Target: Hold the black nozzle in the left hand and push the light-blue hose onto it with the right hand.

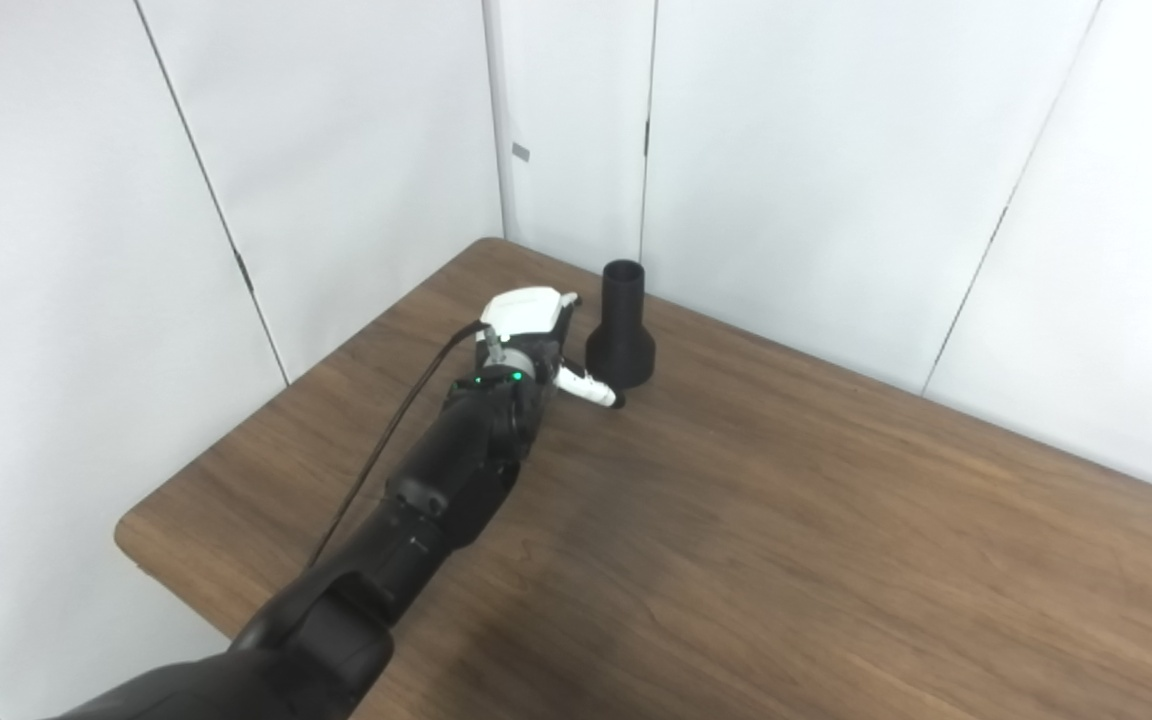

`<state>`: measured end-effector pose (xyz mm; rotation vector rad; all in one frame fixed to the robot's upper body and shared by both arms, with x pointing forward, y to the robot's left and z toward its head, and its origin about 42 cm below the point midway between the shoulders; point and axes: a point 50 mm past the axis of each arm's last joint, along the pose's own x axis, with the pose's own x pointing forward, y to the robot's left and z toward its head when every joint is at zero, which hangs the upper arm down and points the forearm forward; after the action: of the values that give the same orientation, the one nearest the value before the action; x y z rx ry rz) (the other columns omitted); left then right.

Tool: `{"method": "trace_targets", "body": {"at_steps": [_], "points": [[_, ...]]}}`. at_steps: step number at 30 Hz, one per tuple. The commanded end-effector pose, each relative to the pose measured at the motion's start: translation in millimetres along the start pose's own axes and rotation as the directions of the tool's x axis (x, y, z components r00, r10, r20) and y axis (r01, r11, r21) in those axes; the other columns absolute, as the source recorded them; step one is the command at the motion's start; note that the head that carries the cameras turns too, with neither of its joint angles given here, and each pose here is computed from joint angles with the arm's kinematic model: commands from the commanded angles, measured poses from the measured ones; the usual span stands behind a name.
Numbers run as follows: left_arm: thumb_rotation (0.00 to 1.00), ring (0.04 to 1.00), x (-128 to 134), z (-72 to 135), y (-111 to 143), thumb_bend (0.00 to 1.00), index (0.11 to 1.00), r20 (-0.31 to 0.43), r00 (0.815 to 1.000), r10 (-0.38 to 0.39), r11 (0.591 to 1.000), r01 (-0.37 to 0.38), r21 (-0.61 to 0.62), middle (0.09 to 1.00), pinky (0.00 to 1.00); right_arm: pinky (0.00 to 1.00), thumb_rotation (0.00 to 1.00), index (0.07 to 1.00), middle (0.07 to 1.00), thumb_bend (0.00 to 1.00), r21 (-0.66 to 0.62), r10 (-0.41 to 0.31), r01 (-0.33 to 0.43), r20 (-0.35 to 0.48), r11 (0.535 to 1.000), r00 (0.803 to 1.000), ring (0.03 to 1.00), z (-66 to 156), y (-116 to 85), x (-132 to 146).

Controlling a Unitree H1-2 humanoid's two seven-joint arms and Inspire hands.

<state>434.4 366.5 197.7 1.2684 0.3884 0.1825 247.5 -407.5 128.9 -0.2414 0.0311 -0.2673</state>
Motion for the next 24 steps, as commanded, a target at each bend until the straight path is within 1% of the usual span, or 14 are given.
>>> {"method": "trace_targets", "body": {"at_steps": [1,4,9,12,13,16,19,21,22,24], "points": [[0.45,0.991,-4.9,18.7,-34.8,1.0,0.95,0.044,0.987,-0.155,0.986,0.158,-0.058,0.975,0.98,0.58,0.15,0.492,0.561,0.48,-0.041,-0.005,0.002,-0.074,0.999,0.997,0.567,-10.2,-6.7,-8.2],[0.45,0.991,-4.1,22.9,-37.8,1.0,0.949,0.049,0.986,-0.157,0.985,0.16,-0.06,0.971,1.0,0.57,0.15,0.491,0.555,0.48,-0.041,-0.006,0.003,-0.08,0.999,0.997,0.555,-7.9,-5.3,-10.0],[0.44,0.991,-2.5,27.9,-40.8,1.0,0.94,0.057,0.986,-0.16,0.985,0.163,-0.057,0.978,1.0,0.55,0.15,0.49,0.554,0.48,-0.053,-0.005,0.001,-0.084,0.999,0.996,0.544,-5.3,-4.1,-12.7],[0.44,0.991,-0.6,30.1,-41.6,1.0,0.936,0.053,0.985,-0.162,0.983,0.165,-0.075,0.985,0.99,0.54,0.15,0.489,0.552,0.48,-0.062,-0.006,0.001,-0.081,0.998,0.997,0.536,-5.9,-4.2,-13.9],[0.43,0.994,0.1,31.2,-41.7,1.0,0.937,0.054,0.985,-0.163,0.982,0.167,-0.085,0.987,0.98,0.53,0.15,0.489,0.552,0.48,-0.06,-0.007,0.002,-0.082,0.998,0.997,0.534,-5.7,-3.9,-14.5],[0.41,0.992,0.8,34.4,-42.5,1.0,0.936,0.069,0.985,-0.16,0.982,0.166,-0.092,0.986,1.0,0.52,0.15,0.489,0.552,0.48,-0.053,-0.005,0.001,-0.08,0.999,0.997,0.53,-5.6,-3.6,-15.9],[0.43,0.984,2.3,37.0,-44.7,1.0,0.936,0.077,0.983,-0.168,0.981,0.174,-0.08,0.98,1.0,0.5,0.15,0.488,0.549,0.48,-0.05,-0.004,0.0,-0.081,0.999,0.997,0.522,-3.2,-2.3,-17.4],[0.45,0.983,3.5,38.5,-46.7,1.0,0.936,0.074,0.982,-0.172,0.98,0.178,-0.087,0.984,0.97,0.48,0.15,0.487,0.548,0.48,-0.05,-0.003,-0.002,-0.082,0.999,0.997,0.518,-1.8,-1.6,-18.4],[0.44,0.978,3.7,39.6,-47.8,1.0,0.93,0.074,0.982,-0.172,0.979,0.179,-0.096,0.984,0.91,0.48,0.15,0.487,0.55,0.48,-0.049,-0.001,-0.003,-0.082,0.999,0.997,0.518,-1.8,-1.5,-18.9],[0.44,0.981,3.3,41.3,-49.1,1.0,0.928,0.077,0.982,-0.171,0.977,0.179,-0.116,0.988,0.88,0.47,0.15,0.487,0.552,0.48,-0.046,0.0,-0.004,-0.084,0.999,0.996,0.518,-2.5,-1.6,-19.7]]}}
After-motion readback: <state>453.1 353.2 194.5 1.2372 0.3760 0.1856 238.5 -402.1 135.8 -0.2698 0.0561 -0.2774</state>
